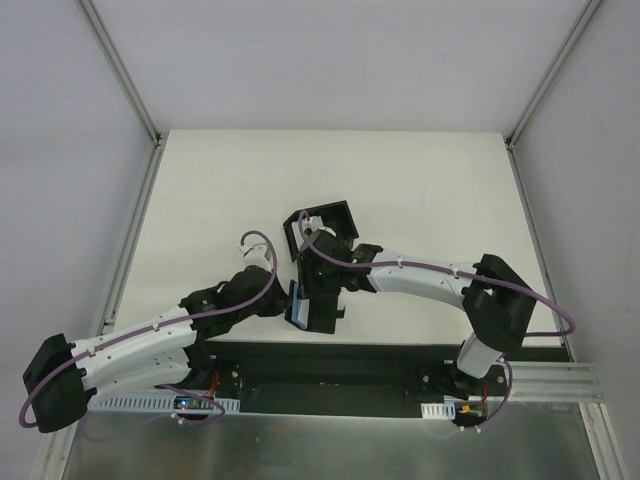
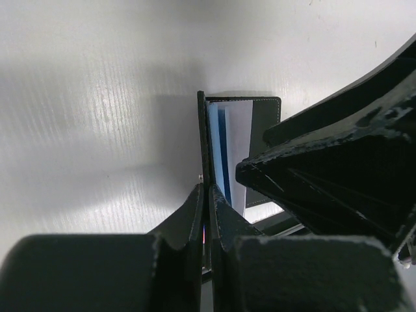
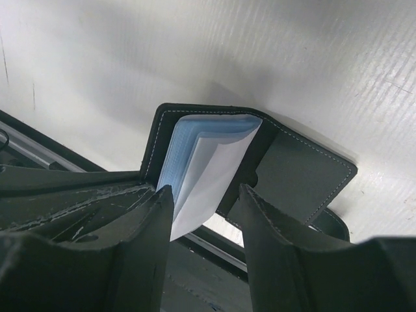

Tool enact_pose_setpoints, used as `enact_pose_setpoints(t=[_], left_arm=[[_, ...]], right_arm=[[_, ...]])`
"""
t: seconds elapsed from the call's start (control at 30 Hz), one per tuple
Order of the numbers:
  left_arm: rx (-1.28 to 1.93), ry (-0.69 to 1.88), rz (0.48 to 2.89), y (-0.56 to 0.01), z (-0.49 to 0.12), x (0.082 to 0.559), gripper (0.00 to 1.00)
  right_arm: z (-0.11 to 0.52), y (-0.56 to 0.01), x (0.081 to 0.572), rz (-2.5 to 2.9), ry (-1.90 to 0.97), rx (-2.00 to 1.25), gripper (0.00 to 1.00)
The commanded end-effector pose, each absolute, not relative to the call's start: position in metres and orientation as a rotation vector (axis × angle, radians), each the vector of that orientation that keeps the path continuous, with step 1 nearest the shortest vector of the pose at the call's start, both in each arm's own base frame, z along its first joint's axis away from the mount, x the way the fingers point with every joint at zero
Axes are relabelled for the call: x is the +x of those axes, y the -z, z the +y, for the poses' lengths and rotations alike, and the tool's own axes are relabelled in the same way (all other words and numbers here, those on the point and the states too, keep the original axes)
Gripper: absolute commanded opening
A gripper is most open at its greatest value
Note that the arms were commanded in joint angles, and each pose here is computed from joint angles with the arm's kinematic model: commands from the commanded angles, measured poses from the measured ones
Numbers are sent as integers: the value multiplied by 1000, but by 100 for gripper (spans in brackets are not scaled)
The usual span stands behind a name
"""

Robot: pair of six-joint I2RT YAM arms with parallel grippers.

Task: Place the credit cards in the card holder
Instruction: Open the card holder at the center of the board.

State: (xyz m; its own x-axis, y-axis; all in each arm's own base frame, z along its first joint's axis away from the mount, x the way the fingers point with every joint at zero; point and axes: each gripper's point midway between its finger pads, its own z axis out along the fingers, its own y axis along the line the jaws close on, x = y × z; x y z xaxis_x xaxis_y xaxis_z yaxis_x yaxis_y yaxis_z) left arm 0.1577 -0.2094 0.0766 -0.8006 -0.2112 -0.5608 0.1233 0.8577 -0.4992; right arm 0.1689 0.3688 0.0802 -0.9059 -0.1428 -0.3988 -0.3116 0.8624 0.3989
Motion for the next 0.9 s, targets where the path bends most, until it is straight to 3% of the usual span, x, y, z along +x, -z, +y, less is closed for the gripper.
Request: enact_pose_setpoints(t=[0.0, 0.5, 0.87], left_arm=[[-74, 741, 2357, -92, -215, 161, 0], [-103, 704, 2366, -79, -206, 159, 0], [-228, 660, 2436, -43, -190, 147, 0]], right_arm=[[382, -93, 172, 2657, -694, -344, 47], [335, -59, 161, 2724, -495, -333, 30], [298, -30, 156, 2765, -343, -306, 28]])
